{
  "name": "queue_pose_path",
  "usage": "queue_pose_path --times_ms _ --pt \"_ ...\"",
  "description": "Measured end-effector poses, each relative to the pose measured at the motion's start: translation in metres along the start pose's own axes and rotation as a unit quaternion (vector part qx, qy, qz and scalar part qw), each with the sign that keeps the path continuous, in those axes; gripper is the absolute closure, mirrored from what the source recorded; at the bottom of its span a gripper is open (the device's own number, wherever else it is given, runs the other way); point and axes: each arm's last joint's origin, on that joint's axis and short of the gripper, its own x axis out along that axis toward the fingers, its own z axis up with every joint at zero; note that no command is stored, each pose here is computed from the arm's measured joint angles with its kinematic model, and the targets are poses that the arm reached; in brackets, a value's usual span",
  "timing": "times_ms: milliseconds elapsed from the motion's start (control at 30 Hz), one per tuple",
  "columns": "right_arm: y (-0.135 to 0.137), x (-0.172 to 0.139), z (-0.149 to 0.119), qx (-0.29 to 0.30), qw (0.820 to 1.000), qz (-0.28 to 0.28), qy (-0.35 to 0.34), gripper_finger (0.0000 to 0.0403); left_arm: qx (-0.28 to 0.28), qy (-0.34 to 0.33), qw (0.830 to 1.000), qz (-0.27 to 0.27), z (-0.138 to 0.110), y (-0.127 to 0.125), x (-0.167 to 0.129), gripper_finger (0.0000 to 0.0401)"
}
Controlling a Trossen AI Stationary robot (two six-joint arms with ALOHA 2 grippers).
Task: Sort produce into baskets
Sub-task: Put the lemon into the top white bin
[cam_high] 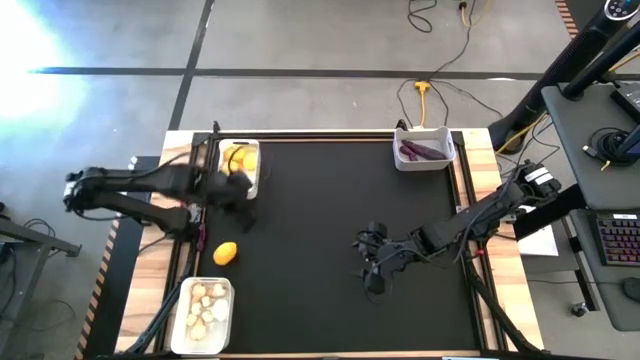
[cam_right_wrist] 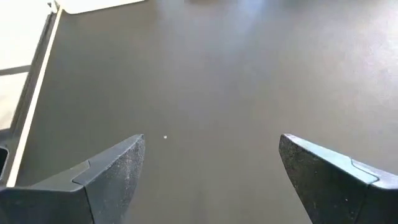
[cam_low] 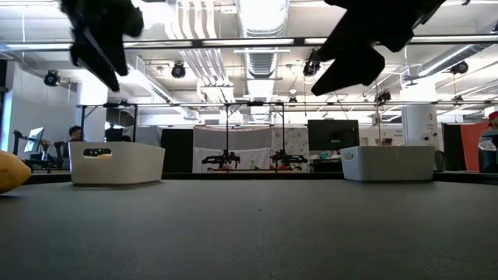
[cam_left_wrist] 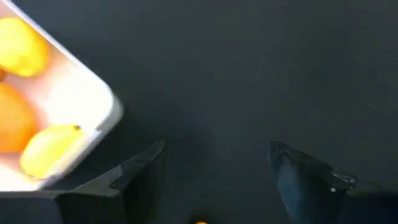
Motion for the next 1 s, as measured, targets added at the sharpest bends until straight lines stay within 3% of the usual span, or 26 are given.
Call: queue_pose_path --times_ms 300,533,1000 --pt "0.006 -0.004 0.014 0.008 1.0 0.011 -0.021 0.0039 0.05 -0.079 0.996 -0.007 -0.049 -0.042 -0.02 0.0146" --pt "0.01 -0.008 0.025 0.013 0.999 0.018 -0.035 0.0039 0.061 -0.069 0.996 -0.017 -0.069 -0.06 -0.018 0.0146" --pt "0.017 -0.016 0.045 0.023 0.997 0.032 -0.063 0.0039 0.063 -0.073 0.995 0.013 -0.083 -0.078 -0.003 0.0146"
